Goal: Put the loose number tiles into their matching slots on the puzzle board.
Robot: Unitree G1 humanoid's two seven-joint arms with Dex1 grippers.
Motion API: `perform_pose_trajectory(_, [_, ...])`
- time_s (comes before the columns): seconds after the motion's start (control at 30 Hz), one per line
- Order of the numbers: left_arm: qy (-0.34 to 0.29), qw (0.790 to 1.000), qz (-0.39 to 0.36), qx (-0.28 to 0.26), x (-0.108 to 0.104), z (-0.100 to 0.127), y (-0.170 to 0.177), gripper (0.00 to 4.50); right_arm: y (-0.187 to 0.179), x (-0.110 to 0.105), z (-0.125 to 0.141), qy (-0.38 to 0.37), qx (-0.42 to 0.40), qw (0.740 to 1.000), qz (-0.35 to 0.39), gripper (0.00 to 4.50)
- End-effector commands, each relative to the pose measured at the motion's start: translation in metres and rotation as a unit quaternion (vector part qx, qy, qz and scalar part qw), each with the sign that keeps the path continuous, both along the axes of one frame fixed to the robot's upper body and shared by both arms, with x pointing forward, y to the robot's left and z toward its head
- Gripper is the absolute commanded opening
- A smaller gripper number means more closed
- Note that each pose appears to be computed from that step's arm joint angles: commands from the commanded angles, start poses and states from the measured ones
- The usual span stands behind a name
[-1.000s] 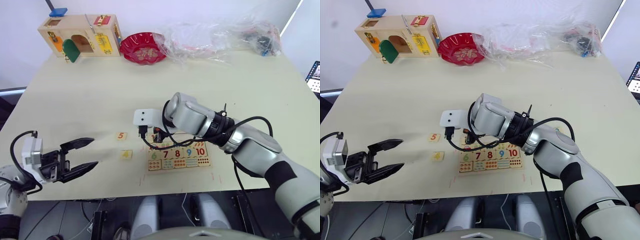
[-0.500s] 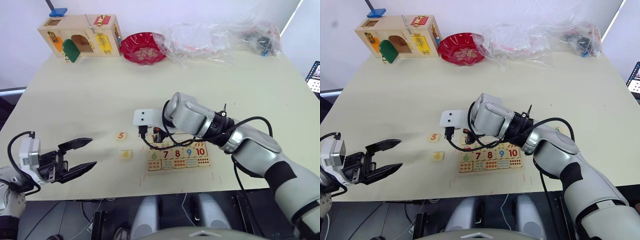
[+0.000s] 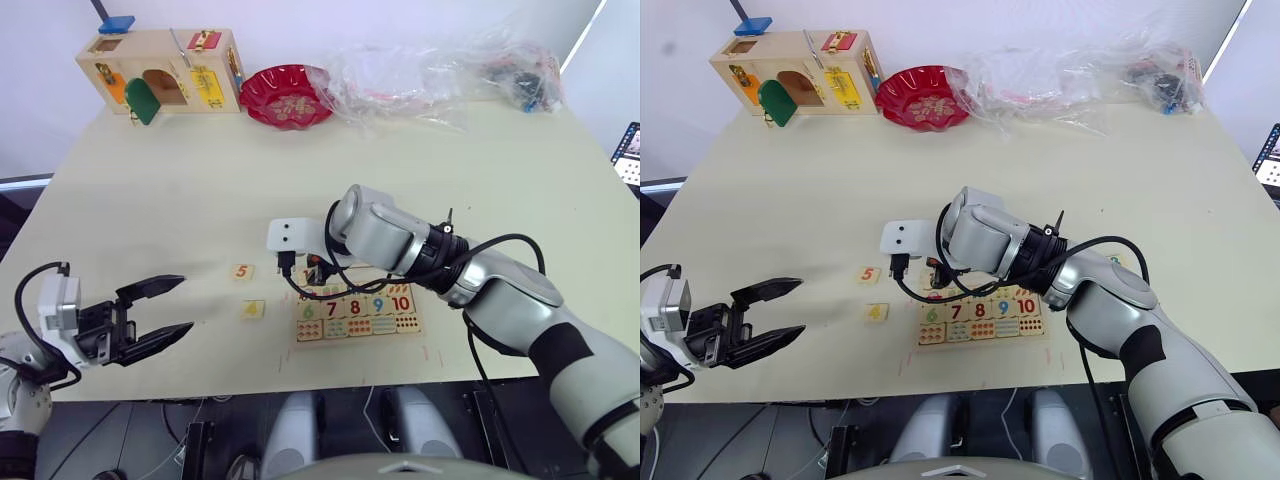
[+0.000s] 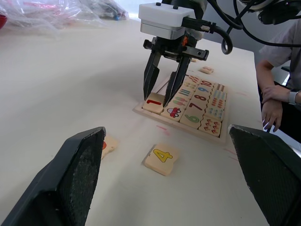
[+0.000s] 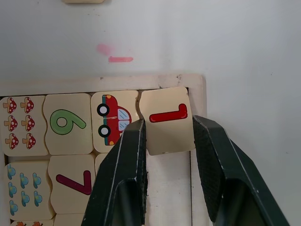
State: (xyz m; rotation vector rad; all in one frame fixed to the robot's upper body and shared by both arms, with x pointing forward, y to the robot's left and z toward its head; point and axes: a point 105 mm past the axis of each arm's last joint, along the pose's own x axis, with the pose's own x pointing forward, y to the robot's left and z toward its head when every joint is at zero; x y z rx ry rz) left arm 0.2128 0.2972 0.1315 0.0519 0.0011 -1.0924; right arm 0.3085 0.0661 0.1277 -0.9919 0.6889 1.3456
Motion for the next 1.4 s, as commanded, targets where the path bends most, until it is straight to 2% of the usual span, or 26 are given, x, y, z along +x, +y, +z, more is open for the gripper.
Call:
perform_pose_trajectory(0.03, [-0.015, 1.0, -0.014, 0.007, -0.002, 0.008, 0.0, 4.5, 0.001, -0.004, -0.002, 0.016, 0.004, 1.0, 0.002, 0.87])
perform_pose_trajectory(0.17, [-0.014, 1.0, -0.014, 0.006, -0.001, 0.008, 0.0, 4.5, 0.002, -0.004, -0.002, 0.018, 0.005, 1.0, 0.003, 0.87])
perform_pose_trajectory(0.33, [-0.016, 1.0, -0.01, 0.002, 0.0, 0.009, 0.001, 4.5, 0.002, -0.004, -0.001, 0.017, 0.007, 1.0, 0.004, 3.21])
perform_pose_trajectory(0.6, [-0.018, 1.0, -0.008, 0.003, 0.002, 0.01, 0.002, 4.5, 0.002, -0.001, 0.013, 0.011, 0.019, 1.0, 0.005, 3.21])
perform_pose_trajectory(1.0, [-0.018, 1.0, -0.007, 0.004, 0.006, 0.012, 0.003, 4.5, -0.004, -0.001, 0.05, -0.002, 0.061, 0.998, 0.029, 3.21])
perform_pose_trajectory(1.1, [-0.019, 1.0, -0.008, 0.004, 0.008, 0.013, 0.003, 4.5, 0.0, 0.003, 0.061, -0.016, 0.111, 0.993, 0.019, 3.21])
perform_pose_trajectory(1.13, [-0.019, 1.0, -0.009, 0.005, 0.008, 0.014, 0.003, 4.5, 0.005, 0.002, 0.066, -0.017, 0.151, 0.988, 0.027, 3.21])
perform_pose_trajectory(1.23, [-0.019, 1.0, -0.012, 0.004, 0.009, 0.014, 0.002, 4.5, 0.001, 0.001, 0.067, 0.002, 0.194, 0.981, 0.025, 3.21])
perform_pose_trajectory(1.4, [-0.017, 1.0, -0.015, 0.002, 0.009, 0.013, 0.0, 4.5, -0.002, -0.003, 0.06, 0.021, 0.193, 0.98, 0.043, 3.21])
